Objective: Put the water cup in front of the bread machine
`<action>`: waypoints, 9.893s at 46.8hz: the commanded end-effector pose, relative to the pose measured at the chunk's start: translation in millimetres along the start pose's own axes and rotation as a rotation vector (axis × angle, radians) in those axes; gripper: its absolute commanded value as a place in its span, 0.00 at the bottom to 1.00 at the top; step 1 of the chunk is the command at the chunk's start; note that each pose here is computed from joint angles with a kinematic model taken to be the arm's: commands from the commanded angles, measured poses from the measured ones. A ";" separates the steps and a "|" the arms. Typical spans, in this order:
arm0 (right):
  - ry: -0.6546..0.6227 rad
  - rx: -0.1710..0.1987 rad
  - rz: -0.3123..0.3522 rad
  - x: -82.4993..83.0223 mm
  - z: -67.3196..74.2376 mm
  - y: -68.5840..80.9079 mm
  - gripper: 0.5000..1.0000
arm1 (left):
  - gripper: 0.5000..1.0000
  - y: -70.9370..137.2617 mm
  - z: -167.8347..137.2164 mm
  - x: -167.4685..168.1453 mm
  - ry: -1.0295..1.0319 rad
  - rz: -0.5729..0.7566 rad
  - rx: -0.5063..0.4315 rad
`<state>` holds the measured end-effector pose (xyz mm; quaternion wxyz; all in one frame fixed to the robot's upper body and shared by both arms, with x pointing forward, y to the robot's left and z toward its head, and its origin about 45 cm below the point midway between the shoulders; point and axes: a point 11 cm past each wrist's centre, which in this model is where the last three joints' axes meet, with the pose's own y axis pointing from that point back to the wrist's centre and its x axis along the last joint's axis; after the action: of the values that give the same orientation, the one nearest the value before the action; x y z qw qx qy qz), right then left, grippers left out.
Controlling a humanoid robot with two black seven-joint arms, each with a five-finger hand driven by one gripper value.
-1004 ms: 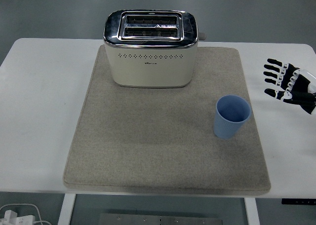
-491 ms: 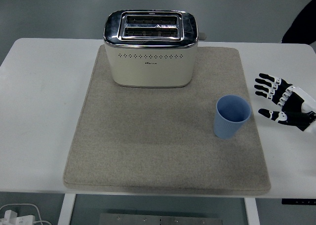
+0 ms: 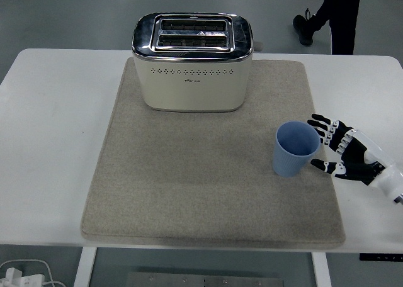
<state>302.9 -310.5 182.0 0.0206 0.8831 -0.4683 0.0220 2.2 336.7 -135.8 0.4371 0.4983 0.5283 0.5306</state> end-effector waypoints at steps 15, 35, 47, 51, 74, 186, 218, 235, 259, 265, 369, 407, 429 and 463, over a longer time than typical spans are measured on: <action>-0.032 0.028 0.008 -19.3 7.0 -11.9 0.85 | 1.00 0.0 0.0 0.0 0.000 0.000 0.000; -0.063 0.048 0.003 -32.6 9.7 -20.6 0.85 | 1.00 0.0 0.0 0.0 0.000 0.000 0.000; -0.072 0.059 0.003 -43.0 13.6 -28.0 0.85 | 1.00 0.0 0.0 0.0 0.000 0.000 0.000; -0.081 0.060 0.003 -45.8 15.6 -29.7 0.85 | 1.00 0.0 0.0 0.0 0.000 0.000 0.000; -0.093 0.057 0.012 -47.4 21.0 -32.5 0.81 | 1.00 0.0 0.0 0.0 0.000 0.000 0.000; -0.067 0.104 -0.119 -133.5 -4.1 -169.6 0.41 | 1.00 0.0 0.0 0.0 0.000 0.000 0.000; -0.067 0.066 -0.121 -142.6 9.8 -179.2 0.50 | 1.00 0.0 0.0 0.0 0.000 0.000 0.000; -0.076 0.063 -0.116 -146.2 12.8 -178.8 0.84 | 1.00 0.0 0.0 0.0 0.000 0.000 0.000; -0.080 0.059 -0.114 -146.4 15.3 -176.6 0.86 | 1.00 0.0 0.0 0.0 0.000 0.000 0.000; -0.080 0.057 -0.113 -145.9 16.0 -176.0 0.85 | 1.00 0.0 0.0 0.0 0.000 0.000 0.000; -0.049 -0.004 -0.011 -71.7 32.9 -132.5 0.86 | 1.00 0.0 0.0 0.0 0.000 0.000 0.000; -0.139 0.031 0.189 23.8 -4.8 -118.9 0.86 | 1.00 0.0 0.0 0.0 0.000 0.000 0.000; -0.304 -0.076 0.325 64.9 -9.3 -152.0 0.86 | 1.00 0.0 0.0 0.0 0.000 0.000 0.000; -0.364 -0.007 0.274 50.7 -62.5 -201.9 0.86 | 1.00 0.0 0.0 0.0 0.000 0.000 0.000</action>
<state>492.5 -245.3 234.3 -0.0609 0.7947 -0.5864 -0.1445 2.3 336.7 -135.8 0.4372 0.4983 0.5282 0.5306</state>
